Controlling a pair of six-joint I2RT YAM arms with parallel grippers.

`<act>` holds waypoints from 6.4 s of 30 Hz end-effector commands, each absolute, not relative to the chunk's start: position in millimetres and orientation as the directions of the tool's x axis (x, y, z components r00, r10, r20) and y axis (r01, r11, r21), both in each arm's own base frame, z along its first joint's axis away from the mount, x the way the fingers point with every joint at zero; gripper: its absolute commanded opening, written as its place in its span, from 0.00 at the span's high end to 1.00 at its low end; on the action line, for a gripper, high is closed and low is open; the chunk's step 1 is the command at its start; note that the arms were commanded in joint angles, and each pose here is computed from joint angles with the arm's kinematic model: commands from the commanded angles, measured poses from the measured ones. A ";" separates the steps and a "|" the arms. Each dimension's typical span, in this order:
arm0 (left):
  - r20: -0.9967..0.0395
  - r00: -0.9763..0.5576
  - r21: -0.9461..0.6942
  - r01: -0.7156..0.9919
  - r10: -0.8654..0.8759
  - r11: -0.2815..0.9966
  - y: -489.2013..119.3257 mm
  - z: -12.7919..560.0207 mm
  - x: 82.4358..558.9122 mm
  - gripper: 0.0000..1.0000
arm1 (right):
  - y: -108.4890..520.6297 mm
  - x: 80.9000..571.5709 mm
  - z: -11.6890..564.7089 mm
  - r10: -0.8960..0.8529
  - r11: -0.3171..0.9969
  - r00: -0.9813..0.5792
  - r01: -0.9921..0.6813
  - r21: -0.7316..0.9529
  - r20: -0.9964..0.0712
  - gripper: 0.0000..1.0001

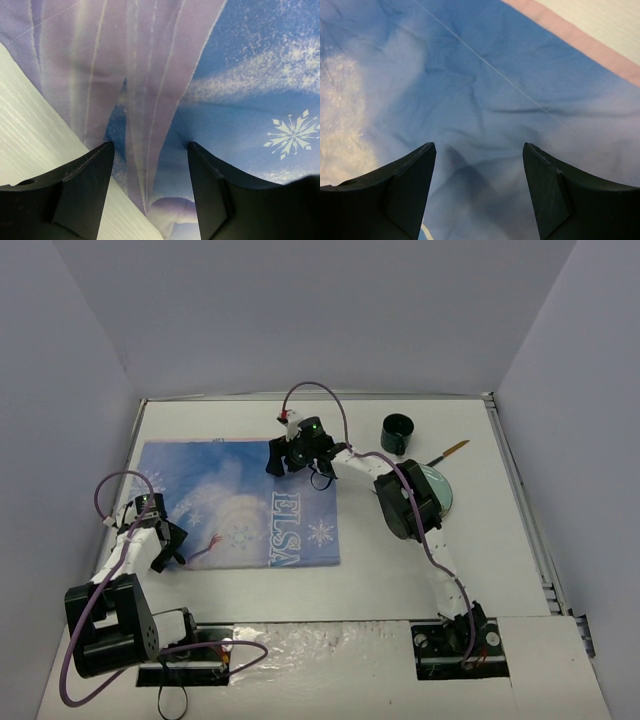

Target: Set the dinner table for one person

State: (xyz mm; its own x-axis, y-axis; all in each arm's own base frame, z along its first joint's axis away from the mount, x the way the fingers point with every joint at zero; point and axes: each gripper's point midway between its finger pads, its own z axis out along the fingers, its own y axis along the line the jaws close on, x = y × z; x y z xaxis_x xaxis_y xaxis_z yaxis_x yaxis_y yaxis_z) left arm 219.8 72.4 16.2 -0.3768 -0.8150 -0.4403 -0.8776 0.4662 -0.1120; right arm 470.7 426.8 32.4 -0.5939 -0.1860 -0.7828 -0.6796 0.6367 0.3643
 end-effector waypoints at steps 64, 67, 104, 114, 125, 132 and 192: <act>-0.767 -0.596 -0.217 -0.108 -0.238 0.970 -26.0 179.6 239.7 0.03 | 13.1 287.7 106.3 0.651 0.759 -0.455 0.384 0.526 -0.607 0.05; -0.770 -0.595 -0.212 -0.103 -0.231 0.972 -26.6 179.9 239.7 0.03 | 7.6 293.2 88.9 0.691 0.722 -0.458 0.387 0.574 -0.560 0.07; -0.767 -0.605 -0.193 -0.097 -0.212 0.976 -26.2 179.2 239.6 0.03 | 0.1 301.1 -15.2 0.866 0.478 -0.405 0.497 0.724 -0.294 0.35; -0.768 -0.604 -0.187 -0.107 -0.213 0.977 -24.2 179.6 239.2 0.03 | -1.0 299.2 -16.6 0.869 0.465 -0.420 0.512 0.722 -0.262 0.84; -0.762 -0.612 -0.185 -0.105 -0.210 0.977 -25.2 177.2 239.7 0.03 | -14.1 326.2 80.9 0.857 0.499 -0.343 0.359 0.789 -0.386 1.00; -0.758 -0.612 -0.200 -0.109 -0.225 0.974 -27.7 181.3 242.4 0.03 | -0.1 337.4 166.5 0.859 0.474 -0.298 0.155 0.867 -0.416 1.00; -0.792 -0.558 -0.162 -0.199 -0.248 0.966 -8.7 184.2 239.5 0.03 | 501.2 392.0 147.6 0.266 0.215 -0.881 -0.341 0.915 -0.390 1.00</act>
